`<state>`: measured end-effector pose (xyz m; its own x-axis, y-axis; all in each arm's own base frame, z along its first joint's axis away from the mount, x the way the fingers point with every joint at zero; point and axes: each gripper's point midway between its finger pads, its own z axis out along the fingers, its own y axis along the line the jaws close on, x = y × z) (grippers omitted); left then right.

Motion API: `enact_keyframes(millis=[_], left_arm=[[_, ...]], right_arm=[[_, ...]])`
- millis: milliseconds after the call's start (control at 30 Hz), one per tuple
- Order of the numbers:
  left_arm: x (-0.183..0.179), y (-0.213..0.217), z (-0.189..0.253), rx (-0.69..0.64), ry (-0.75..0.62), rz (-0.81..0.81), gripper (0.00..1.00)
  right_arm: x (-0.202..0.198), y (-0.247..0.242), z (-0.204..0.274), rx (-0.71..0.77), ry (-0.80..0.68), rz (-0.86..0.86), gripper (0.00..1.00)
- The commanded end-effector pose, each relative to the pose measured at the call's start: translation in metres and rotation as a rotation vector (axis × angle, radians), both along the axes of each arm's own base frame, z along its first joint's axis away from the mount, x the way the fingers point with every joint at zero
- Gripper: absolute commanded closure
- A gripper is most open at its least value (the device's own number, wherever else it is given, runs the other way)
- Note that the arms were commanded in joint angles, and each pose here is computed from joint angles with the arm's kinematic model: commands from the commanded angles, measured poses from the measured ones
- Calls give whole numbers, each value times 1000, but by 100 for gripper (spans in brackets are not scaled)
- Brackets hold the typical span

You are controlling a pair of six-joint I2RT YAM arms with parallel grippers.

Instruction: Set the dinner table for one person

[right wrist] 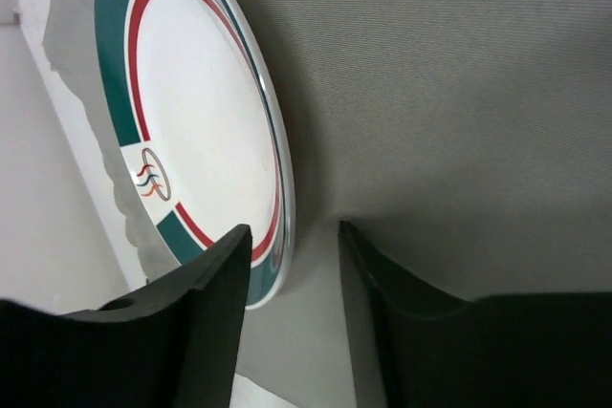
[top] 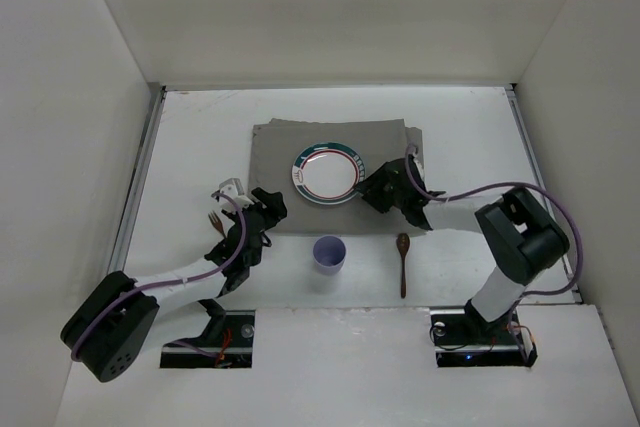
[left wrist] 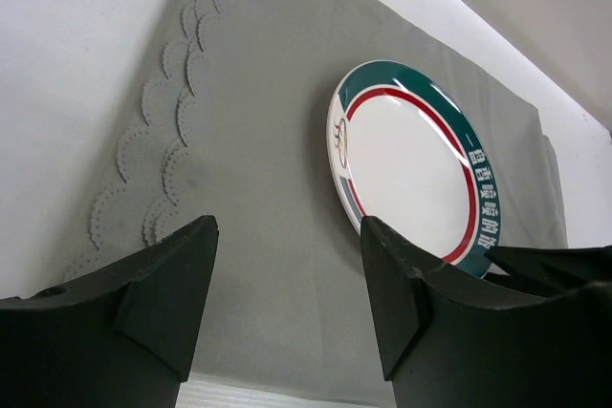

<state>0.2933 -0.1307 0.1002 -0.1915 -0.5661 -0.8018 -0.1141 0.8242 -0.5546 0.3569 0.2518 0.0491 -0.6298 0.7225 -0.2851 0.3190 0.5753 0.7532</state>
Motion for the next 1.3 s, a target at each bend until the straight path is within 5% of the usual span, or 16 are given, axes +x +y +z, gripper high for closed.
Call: enact_keyframes(millis=[0, 167, 300, 367, 433, 500, 600, 700, 767, 1267], left_arm=[[6, 1, 14, -41, -50, 25, 41], [6, -2, 11, -36, -40, 16, 41], [6, -8, 9, -33, -30, -1, 46], [8, -11, 10, -22, -28, -10, 63], [8, -16, 8, 0, -15, -24, 79], [6, -20, 8, 14, -6, -40, 84], [6, -21, 12, 12, -16, -41, 84], [5, -19, 11, 10, -16, -37, 78], [4, -19, 13, 4, -21, -38, 75], [2, -14, 14, -9, -26, -27, 71]], right_arm=[[-4, -11, 17, -70, -47, -16, 47], [-28, -34, 41, -181, -136, 1, 37], [-52, -33, 89, -283, -293, 133, 39], [-72, -20, 117, -341, -390, 266, 52], [-94, -4, 140, -378, -449, 386, 80], [-110, 5, 148, -422, -447, 473, 89], [-136, 22, 142, -504, -420, 616, 81], [-158, 43, 136, -523, -449, 725, 49], [-171, 55, 129, -521, -461, 779, 38], [-170, 59, 99, -667, -424, 762, 42]])
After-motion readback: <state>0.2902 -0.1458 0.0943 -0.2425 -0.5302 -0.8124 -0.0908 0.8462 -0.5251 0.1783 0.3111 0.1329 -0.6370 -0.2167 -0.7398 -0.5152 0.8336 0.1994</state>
